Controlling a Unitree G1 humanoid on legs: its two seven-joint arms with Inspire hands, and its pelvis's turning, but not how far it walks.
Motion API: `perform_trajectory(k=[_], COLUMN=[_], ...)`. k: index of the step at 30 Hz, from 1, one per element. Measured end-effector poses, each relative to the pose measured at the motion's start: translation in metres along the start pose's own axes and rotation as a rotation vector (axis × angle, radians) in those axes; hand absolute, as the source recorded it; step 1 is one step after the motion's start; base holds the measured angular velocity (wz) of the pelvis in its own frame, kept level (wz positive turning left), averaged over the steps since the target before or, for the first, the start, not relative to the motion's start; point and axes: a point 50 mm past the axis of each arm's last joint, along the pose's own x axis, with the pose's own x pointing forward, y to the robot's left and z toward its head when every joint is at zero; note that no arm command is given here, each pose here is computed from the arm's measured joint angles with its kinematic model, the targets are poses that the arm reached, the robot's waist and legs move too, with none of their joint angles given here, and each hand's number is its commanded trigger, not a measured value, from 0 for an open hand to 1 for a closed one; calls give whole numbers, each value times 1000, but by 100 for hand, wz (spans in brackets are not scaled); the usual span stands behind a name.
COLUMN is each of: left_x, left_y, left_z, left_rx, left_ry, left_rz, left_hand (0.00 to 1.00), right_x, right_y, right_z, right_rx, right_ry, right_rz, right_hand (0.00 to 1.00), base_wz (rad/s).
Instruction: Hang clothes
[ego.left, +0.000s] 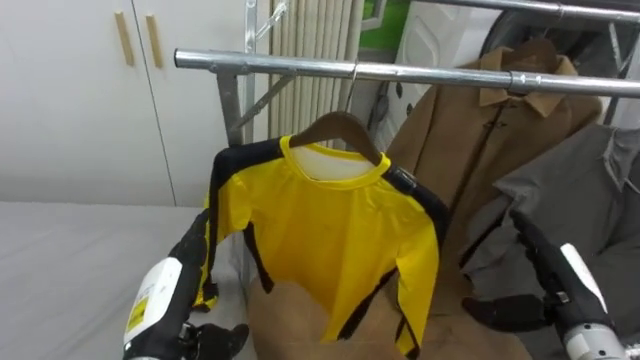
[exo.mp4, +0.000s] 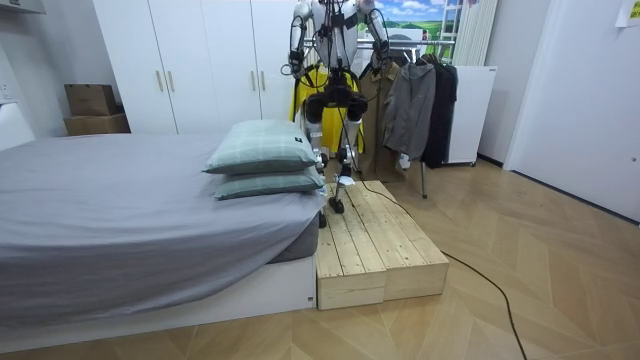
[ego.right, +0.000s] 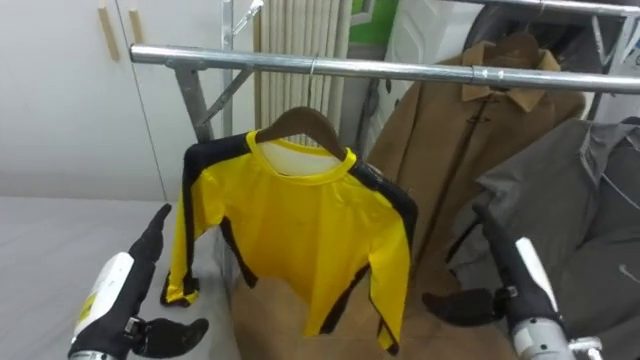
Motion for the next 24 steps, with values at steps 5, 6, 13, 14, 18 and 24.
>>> perform_trajectory(k=[5, 6, 13, 14, 18, 24], left_x=[-4, -6, -24, -25, -30, -39], left_y=[-7, -10, -33, -34, -43, -53], left_z=[-5, -9, -39, -39, -42, -52], left_rx=[-20, -23, -14, -18, -48, -65], left_ry=[15, 34, 184, 190, 223, 290], left_rz=[-11, -17, -123, -132, -175, -225], left_hand=[0, 0, 0, 0, 0, 0], right_x=[-9, -14, -36, -37, -40, -47], right_y=[12, 16, 40, 42, 51, 68], right_z=[8, 2, -27, -28, -30, -46], right_rx=[48, 51, 74, 79, 75, 70], right_ry=[-54, -38, 89, 93, 106, 189], right_rz=[12, 17, 73, 73, 104, 188], right_hand=[0, 0, 0, 0, 0, 0], base_wz=[-23, -6, 0, 0, 0, 1])
